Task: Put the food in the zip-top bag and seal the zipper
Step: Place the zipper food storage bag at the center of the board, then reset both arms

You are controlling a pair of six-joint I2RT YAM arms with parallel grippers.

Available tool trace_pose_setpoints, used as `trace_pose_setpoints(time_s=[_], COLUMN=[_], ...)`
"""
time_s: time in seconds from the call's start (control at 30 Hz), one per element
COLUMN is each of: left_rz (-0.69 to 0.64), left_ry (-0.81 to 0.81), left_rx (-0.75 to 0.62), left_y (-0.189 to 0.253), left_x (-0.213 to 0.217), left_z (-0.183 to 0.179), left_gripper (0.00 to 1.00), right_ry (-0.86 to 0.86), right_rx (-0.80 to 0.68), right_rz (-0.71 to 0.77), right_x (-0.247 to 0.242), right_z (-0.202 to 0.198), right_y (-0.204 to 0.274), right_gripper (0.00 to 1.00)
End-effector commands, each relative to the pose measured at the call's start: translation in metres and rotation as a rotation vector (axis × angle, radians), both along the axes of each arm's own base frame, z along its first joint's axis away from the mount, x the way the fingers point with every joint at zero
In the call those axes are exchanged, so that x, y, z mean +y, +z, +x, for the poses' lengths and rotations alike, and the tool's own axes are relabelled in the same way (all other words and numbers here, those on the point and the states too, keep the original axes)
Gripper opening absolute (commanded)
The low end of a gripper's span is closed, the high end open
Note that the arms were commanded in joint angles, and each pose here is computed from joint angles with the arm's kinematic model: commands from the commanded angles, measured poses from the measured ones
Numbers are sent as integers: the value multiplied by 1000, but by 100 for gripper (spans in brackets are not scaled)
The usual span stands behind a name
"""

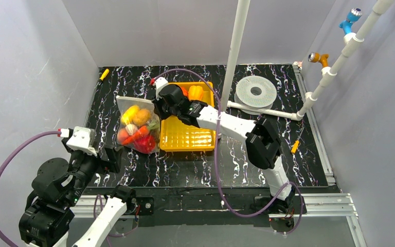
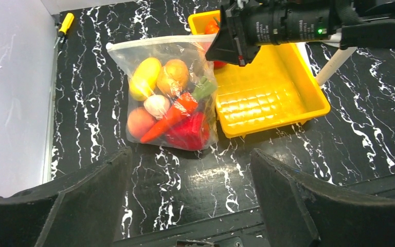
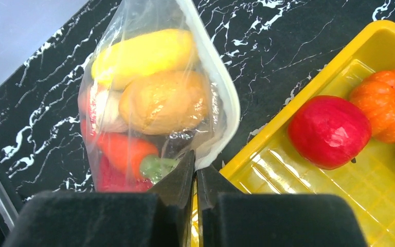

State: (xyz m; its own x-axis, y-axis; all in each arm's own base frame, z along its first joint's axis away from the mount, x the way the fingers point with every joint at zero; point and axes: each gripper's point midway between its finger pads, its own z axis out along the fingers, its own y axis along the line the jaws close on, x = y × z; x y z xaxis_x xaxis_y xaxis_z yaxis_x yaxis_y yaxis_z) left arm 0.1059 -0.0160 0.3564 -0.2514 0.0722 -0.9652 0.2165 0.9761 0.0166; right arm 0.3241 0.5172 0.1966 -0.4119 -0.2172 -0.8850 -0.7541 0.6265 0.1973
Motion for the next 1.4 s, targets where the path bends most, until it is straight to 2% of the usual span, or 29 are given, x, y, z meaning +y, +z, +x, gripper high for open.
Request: trace_pose_setpoints(time_s=[0.0, 0.2, 0.3, 0.43, 0.53, 0.7, 0.8, 0.9, 1.03, 1.23, 1.3, 1.37], left_rz=[-53, -86, -93, -100, -107, -132, -150, -166, -178, -202, -206, -206], left_ry=[-25, -21, -31, -37, -42, -51, -64, -76, -93, -118, -117, -108], left_rx=[6, 0, -5, -10, -15, -20, -19, -17, -13, -31, -43, -59], left_y=[2, 4, 5, 7, 9, 8, 6, 4, 3, 9, 13, 16], left_x=[-10, -12, -16, -19, -22, -29, -35, -41, -48, -57, -57, -55], left_z=[4, 5, 8, 14, 19, 28, 36, 45, 54, 62, 63, 65], left_gripper=[84, 85, 86, 86, 86, 86, 86, 86, 86, 86, 87, 87], right_ry=[15, -50, -40, -15, 18, 167, 293, 317, 116, -446, -575, -624], right_rx=[13, -67, -118, -173, -174, -174, -242, -308, -408, -469, -482, -484], right_rz=[-17, -173, -225, -251, -231, -102, 16, 105, 142, 45, 29, 8], right_x=[9, -17, -34, -59, -80, -117, -141, -174, -233, -343, -372, -389], right_z=[-6, 10, 7, -10, -34, -95, -135, -160, -153, -110, -107, -108], right_y=[10, 26, 44, 71, 91, 129, 158, 175, 197, 199, 200, 198], right_gripper=[17, 57, 68, 77, 80, 84, 97, 98, 98, 98, 98, 98])
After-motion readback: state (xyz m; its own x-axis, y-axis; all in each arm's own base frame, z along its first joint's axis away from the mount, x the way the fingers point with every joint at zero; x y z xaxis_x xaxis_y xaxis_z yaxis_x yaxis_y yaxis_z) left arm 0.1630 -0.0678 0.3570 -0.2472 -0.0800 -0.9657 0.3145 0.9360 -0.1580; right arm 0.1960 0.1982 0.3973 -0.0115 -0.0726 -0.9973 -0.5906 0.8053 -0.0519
